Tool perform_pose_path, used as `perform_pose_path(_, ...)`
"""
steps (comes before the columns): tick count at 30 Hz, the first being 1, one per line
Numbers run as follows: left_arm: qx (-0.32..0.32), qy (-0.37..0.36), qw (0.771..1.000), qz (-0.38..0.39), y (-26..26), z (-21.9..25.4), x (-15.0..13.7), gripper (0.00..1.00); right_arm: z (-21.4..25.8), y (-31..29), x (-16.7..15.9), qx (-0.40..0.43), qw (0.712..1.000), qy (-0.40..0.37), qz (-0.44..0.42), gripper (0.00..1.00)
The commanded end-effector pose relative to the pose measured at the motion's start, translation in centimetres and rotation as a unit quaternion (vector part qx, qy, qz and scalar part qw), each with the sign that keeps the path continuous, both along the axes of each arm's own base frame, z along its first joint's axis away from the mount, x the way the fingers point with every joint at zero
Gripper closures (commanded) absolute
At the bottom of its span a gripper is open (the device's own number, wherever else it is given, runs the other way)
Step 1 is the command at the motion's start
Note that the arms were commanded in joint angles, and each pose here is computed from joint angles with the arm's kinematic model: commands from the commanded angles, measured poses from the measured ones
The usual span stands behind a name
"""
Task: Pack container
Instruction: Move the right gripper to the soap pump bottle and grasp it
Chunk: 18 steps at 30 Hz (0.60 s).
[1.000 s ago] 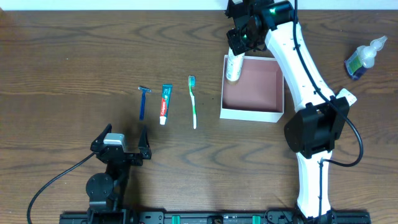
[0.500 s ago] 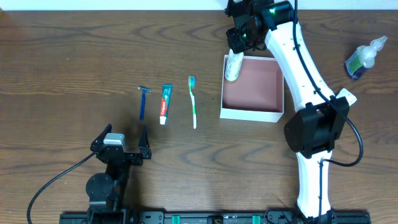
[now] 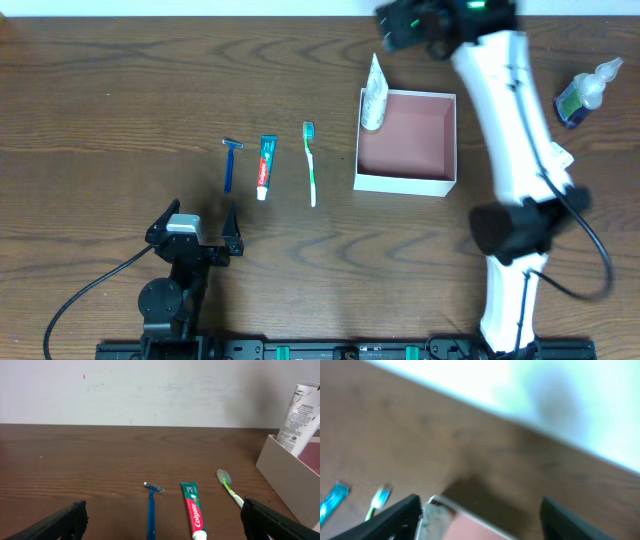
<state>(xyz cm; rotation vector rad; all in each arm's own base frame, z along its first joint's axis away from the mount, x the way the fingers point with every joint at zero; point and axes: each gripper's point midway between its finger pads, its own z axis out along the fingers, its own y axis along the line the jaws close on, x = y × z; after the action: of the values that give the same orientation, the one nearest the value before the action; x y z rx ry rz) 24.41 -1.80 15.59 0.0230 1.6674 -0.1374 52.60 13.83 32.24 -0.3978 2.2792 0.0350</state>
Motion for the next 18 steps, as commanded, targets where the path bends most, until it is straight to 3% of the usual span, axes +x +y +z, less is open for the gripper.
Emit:
perform_pose_path(1,0.002,0.022,1.000,-0.006,-0.2,-1.5,-0.1,0.02,9.7,-9.4,-2.8,-0.016,0.987,-0.103,-0.121,0.14)
perform_pose_path(4,0.002,0.022,1.000,-0.006,-0.2,-1.5,-0.1,0.02,10.4,-16.6,-4.3,0.011,0.973,-0.097,-0.210,0.01)
perform_pose_path(12,0.002,0.022,1.000,-0.006,-0.2,-1.5,-0.1,0.02,2.5,-28.9,-7.6,0.070,0.939,0.045,-0.335,0.01)
perform_pose_path(18,0.002,0.022,1.000,-0.006,-0.2,-1.5,-0.1,0.02,-2.0,-30.3,-6.9,0.159,0.916,0.104,-0.354,0.01)
